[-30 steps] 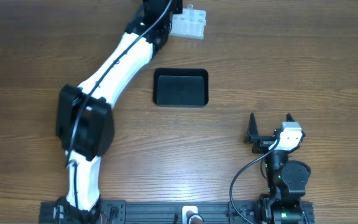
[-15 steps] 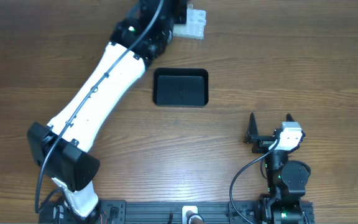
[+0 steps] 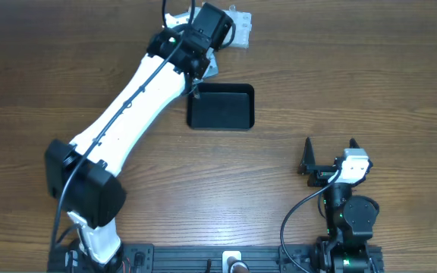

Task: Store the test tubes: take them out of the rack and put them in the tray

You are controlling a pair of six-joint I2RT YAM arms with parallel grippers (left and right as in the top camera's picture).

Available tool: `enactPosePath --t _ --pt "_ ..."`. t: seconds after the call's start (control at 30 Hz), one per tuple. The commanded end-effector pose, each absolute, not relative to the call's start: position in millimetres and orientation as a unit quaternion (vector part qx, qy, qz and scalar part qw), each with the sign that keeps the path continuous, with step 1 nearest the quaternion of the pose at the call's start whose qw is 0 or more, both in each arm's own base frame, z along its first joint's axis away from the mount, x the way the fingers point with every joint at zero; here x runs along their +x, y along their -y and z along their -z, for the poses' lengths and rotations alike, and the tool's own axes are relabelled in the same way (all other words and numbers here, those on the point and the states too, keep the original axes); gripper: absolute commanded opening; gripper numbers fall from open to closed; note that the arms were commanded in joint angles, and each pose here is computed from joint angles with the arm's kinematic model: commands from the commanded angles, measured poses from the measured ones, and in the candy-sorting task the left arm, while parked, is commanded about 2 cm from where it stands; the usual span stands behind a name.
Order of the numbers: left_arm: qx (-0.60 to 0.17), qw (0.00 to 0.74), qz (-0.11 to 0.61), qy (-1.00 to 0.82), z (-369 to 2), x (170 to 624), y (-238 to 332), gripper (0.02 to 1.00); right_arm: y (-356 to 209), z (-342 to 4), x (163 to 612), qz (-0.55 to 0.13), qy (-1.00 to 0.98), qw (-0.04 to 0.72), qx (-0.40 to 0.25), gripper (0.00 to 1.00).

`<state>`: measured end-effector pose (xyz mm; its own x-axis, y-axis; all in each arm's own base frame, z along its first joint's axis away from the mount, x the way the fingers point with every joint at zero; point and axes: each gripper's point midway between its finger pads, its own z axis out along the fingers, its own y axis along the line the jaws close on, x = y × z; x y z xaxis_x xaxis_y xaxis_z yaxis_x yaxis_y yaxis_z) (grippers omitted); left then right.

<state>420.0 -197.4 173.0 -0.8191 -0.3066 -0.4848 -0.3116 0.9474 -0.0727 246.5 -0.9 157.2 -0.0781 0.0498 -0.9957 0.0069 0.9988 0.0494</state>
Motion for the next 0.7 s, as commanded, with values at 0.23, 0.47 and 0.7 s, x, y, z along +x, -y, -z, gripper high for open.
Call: enactPosePath --t 0.23,0.47,0.7 --pt "-0.149 0.186 -0.035 -0.971 -99 422 206 0.097 0 -155 246 -0.017 -0.735 0.678 0.019 0.991" --pt "-0.087 0.181 -0.039 -0.979 -80 430 214 0.13 0 -155 246 -0.017 -0.735 0.678 0.019 0.991" --pt "-0.074 0.162 -0.053 -0.983 -63 427 212 0.13 0 -155 246 -0.017 -0.735 0.678 0.019 0.991"
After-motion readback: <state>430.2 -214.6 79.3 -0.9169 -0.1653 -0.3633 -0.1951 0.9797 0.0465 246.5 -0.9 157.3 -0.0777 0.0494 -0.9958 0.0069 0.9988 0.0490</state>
